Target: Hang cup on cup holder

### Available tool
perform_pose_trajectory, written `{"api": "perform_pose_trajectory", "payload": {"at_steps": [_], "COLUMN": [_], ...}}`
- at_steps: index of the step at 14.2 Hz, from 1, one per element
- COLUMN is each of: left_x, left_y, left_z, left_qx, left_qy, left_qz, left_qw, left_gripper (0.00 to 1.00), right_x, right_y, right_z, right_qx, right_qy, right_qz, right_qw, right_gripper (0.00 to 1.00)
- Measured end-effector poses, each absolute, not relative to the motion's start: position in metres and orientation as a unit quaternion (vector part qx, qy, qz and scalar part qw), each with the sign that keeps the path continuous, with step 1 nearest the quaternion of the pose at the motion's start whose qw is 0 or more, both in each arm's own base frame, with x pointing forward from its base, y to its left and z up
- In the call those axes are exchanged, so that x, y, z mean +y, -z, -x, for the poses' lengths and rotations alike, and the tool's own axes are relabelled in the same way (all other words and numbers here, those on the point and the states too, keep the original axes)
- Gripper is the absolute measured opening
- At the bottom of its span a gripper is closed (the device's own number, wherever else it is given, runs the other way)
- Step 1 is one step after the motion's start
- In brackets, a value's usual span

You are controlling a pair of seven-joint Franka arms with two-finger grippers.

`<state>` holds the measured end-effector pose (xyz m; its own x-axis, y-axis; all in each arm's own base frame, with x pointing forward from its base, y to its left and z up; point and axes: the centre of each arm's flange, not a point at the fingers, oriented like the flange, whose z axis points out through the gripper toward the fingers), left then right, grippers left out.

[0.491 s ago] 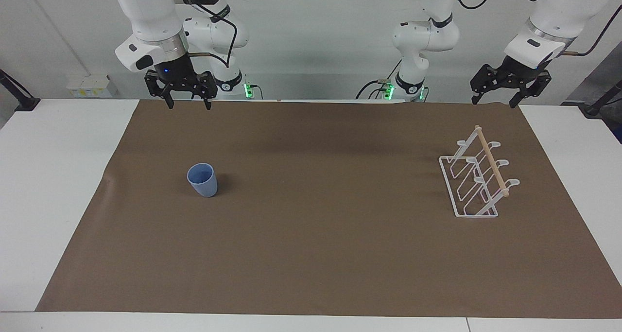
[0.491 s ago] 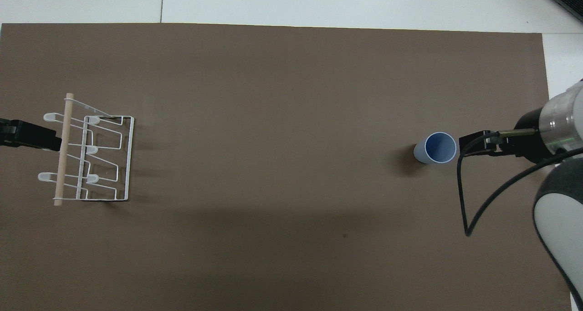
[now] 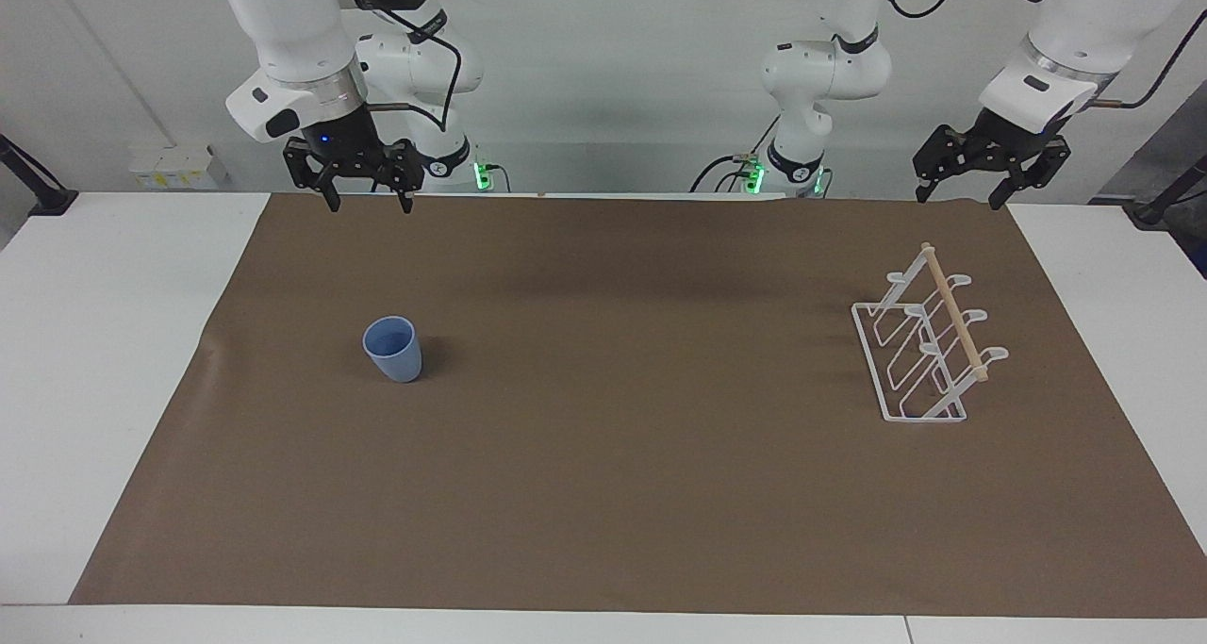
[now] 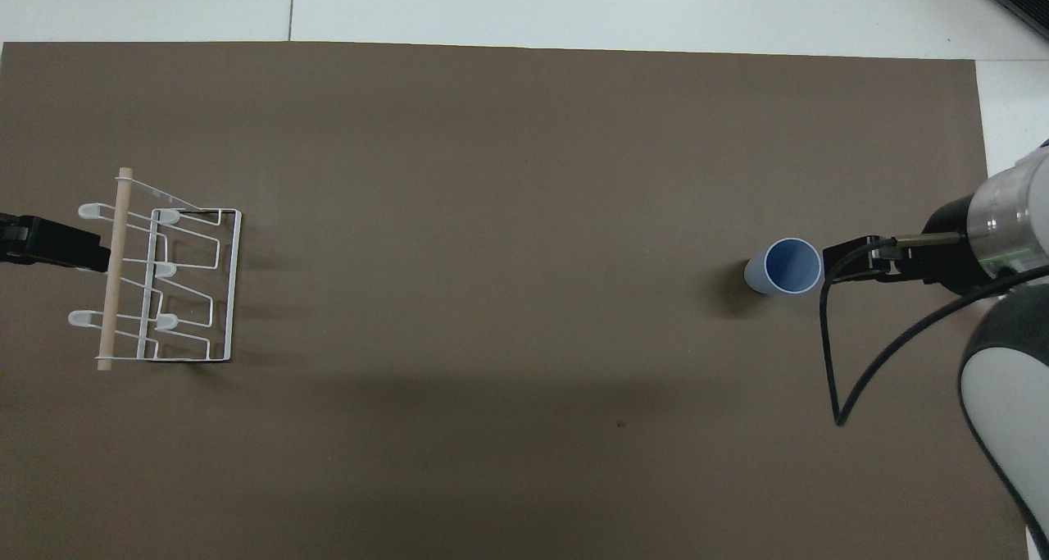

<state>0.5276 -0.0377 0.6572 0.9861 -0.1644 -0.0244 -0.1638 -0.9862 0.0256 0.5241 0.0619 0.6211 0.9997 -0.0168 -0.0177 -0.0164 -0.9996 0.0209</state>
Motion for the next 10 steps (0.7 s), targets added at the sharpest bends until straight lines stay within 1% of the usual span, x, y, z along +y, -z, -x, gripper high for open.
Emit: {"api": "perform_pose_trajectory", "payload": {"at_steps": [3, 6, 10], "left_x": [-0.038, -0.037, -0.038], "left_y": [-0.657, -0.657, -0.657], "left_z": [-0.528, -0.528, -0.528], "left_qx": [-0.082, -0.082, -0.082], "left_qy": [0.013, 0.013, 0.013], "left_qz": [-0.996, -0.996, -0.996], "left_qw": [0.012, 0.012, 0.012], "left_gripper": [1.0, 1.0, 1.0], "right_x": [0.062, 0.068, 0.074], "right_y": [-0.62, -0.609, -0.575], "right_z": [-0.524, -0.518, -0.509], "right_qx": [-0.008, -0.004, 0.001], "right_qy": [0.01, 0.008, -0.015], "right_qz": [-1.0, -1.0, -1.0], "right_qw": [0.01, 0.012, 0.015], "right_gripper": [1.0, 1.0, 1.0]}}
